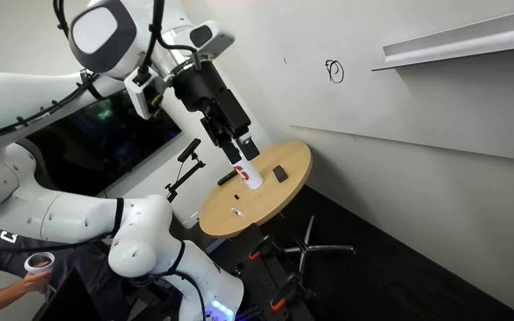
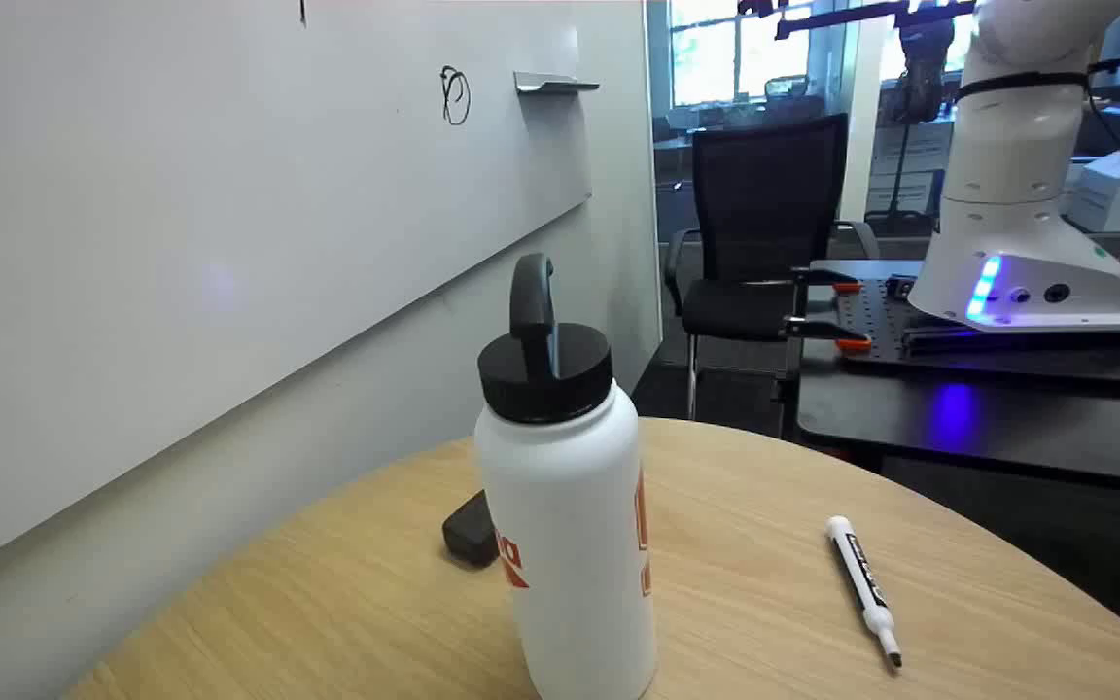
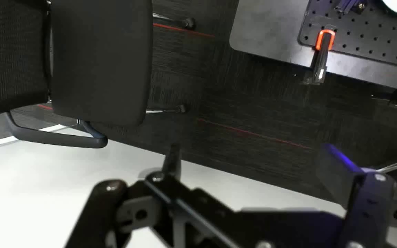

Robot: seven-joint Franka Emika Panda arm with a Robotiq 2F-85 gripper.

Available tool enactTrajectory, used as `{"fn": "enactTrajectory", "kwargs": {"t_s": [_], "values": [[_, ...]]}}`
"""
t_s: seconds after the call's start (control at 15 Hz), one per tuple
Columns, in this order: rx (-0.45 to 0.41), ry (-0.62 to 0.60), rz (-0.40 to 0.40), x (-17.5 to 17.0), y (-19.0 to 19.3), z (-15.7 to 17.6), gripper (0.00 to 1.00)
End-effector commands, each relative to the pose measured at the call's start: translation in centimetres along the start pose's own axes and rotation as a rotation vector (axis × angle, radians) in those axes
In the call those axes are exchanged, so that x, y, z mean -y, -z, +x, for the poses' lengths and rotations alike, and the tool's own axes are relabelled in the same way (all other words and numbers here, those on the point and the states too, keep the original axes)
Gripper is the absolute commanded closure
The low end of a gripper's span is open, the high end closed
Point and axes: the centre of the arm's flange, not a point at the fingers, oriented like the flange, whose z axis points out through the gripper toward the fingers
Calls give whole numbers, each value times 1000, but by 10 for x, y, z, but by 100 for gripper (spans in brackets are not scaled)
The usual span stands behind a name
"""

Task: Use the duster to erase the writings on the white board

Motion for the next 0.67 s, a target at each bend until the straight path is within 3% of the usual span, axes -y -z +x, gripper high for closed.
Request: {"fn": "enactTrajectory", "kwargs": {"t_s": [0.0, 0.13, 0.27, 0.6], "values": [[0, 0, 0, 0, 0, 0, 0], [-13, 44, -3, 8, 4, 4, 0], [-56, 188, -20, 43, 18, 12, 0], [-174, 446, -11, 173, 63, 27, 0]]}}
